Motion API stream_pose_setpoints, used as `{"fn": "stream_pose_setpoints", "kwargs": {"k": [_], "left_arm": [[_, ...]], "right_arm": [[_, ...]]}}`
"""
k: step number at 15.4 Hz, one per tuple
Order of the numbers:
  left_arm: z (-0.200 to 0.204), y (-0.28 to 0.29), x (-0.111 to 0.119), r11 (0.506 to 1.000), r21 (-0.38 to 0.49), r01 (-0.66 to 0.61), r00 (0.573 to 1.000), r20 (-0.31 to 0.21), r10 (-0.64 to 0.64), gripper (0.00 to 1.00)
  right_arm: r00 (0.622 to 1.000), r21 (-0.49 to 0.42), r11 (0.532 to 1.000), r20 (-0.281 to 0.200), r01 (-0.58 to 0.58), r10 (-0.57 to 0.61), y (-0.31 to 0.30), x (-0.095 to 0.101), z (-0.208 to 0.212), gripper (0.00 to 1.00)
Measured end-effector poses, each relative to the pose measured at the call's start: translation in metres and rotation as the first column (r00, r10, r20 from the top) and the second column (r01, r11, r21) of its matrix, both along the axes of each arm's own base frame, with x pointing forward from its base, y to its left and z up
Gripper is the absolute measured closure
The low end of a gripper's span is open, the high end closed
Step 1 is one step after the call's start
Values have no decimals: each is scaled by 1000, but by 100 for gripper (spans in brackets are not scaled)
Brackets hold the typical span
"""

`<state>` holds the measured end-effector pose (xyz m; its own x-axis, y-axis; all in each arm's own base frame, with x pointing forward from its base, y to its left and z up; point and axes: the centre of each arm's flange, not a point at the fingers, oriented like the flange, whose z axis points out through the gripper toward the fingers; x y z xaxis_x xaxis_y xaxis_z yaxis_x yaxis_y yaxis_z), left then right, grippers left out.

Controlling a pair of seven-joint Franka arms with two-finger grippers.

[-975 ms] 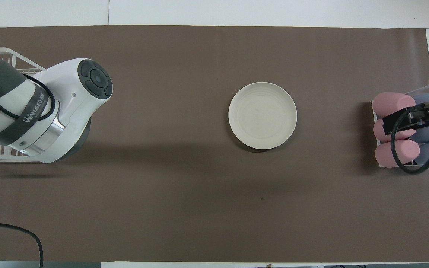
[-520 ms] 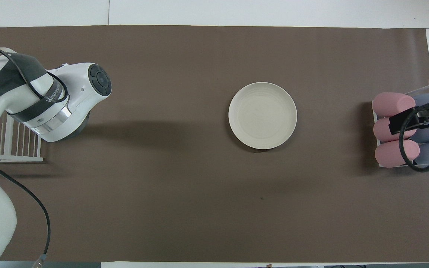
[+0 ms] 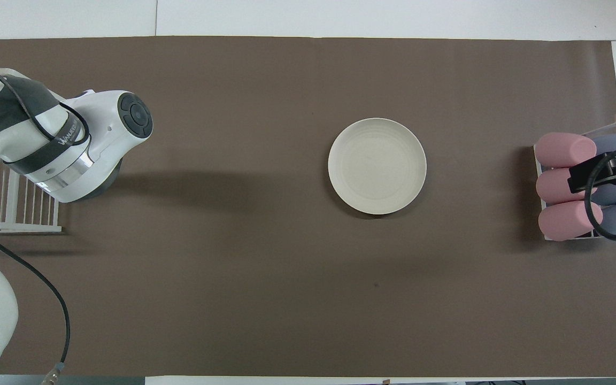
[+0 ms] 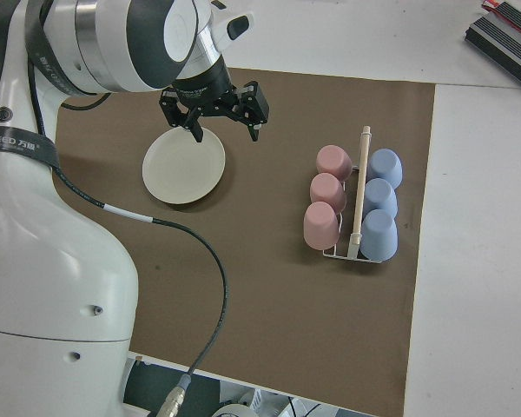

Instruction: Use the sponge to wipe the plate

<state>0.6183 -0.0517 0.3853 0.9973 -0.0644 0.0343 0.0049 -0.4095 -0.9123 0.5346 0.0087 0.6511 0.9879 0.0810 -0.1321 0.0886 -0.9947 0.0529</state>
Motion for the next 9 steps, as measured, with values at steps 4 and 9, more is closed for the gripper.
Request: {"fn": "stream_pose_setpoints", "kwargs": {"k": [4, 9], "left_arm": [[0, -2, 1, 1000, -9, 12, 1000, 4, -12, 82], [0, -3, 1, 1000, -12, 16, 1000, 6, -16, 29]], "right_arm": [[999, 1, 1000, -19, 29, -29, -22, 3, -14, 0], [997, 3, 999, -60, 41, -40, -36, 2, -34, 0]]}}
